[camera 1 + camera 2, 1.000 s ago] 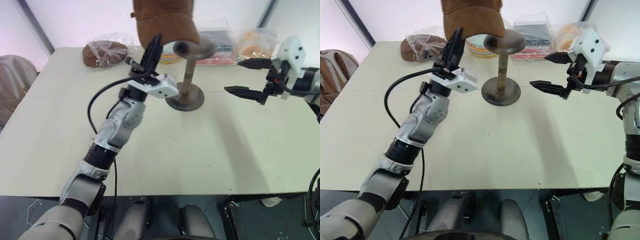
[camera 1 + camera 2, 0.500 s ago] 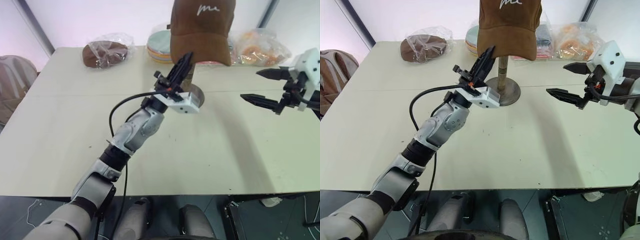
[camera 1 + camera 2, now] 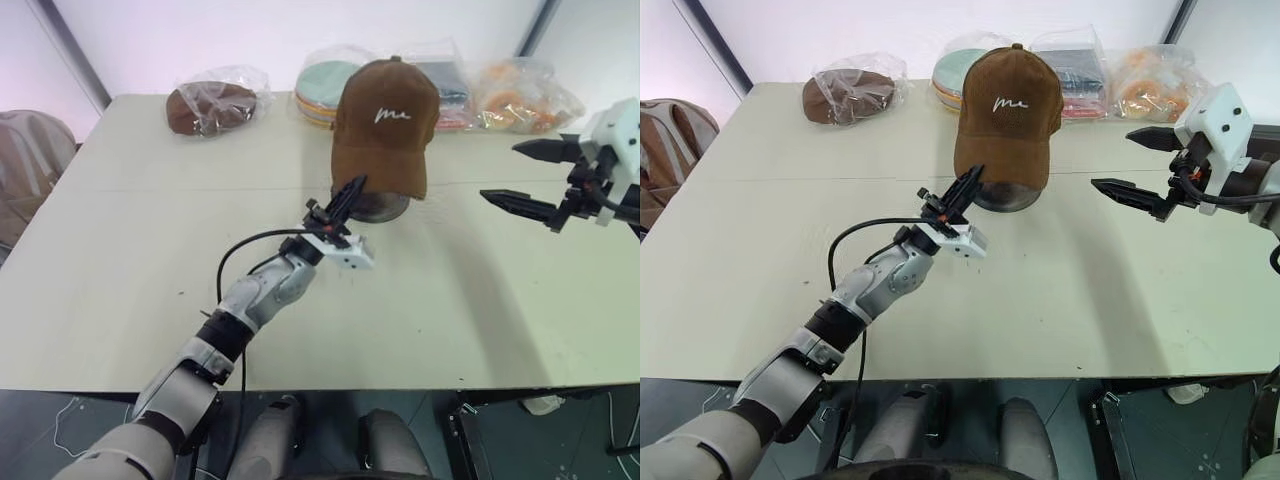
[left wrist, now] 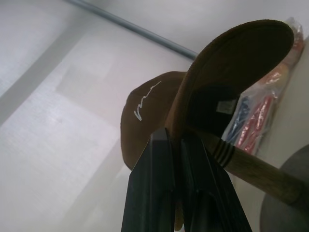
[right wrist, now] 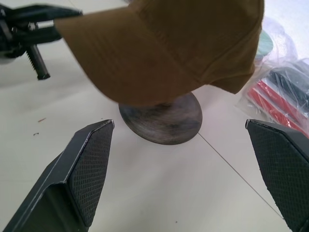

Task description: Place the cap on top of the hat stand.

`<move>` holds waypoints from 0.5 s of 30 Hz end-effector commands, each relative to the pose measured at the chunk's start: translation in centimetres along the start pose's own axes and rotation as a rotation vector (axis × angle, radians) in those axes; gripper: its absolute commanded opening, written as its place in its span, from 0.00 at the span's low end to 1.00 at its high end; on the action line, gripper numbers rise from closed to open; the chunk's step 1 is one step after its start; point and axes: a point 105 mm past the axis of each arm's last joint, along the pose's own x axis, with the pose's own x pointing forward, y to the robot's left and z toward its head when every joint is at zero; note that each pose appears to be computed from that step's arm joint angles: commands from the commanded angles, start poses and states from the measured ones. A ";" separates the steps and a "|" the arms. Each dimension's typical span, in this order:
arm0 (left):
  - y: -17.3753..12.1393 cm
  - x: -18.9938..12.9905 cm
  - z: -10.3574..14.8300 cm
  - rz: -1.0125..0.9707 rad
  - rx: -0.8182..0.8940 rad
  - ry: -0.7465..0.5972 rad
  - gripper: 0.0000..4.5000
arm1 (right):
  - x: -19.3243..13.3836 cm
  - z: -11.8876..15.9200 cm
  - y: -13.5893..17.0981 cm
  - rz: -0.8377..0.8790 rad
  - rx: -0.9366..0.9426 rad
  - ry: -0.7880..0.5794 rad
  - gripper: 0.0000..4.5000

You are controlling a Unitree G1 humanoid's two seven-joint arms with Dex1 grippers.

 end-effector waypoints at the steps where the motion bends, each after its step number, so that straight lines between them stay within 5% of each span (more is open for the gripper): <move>1: -1.1 -0.9 0.2 -0.045 -0.054 -0.007 0.01 | -0.6 1.8 -0.1 -0.018 -0.057 -0.031 1.00; 5: -2.1 -1.7 0.0 -0.093 -0.086 0.006 0.01 | -0.5 1.9 0.0 -0.015 -0.056 -0.032 1.00; 13: -5.3 -3.0 0.4 -0.274 -0.276 0.038 0.92 | -0.3 2.1 0.2 -0.009 -0.058 -0.036 1.00; 15: -5.9 -3.4 0.8 -0.329 -0.329 0.031 0.98 | -0.2 2.2 0.2 -0.008 -0.060 -0.038 1.00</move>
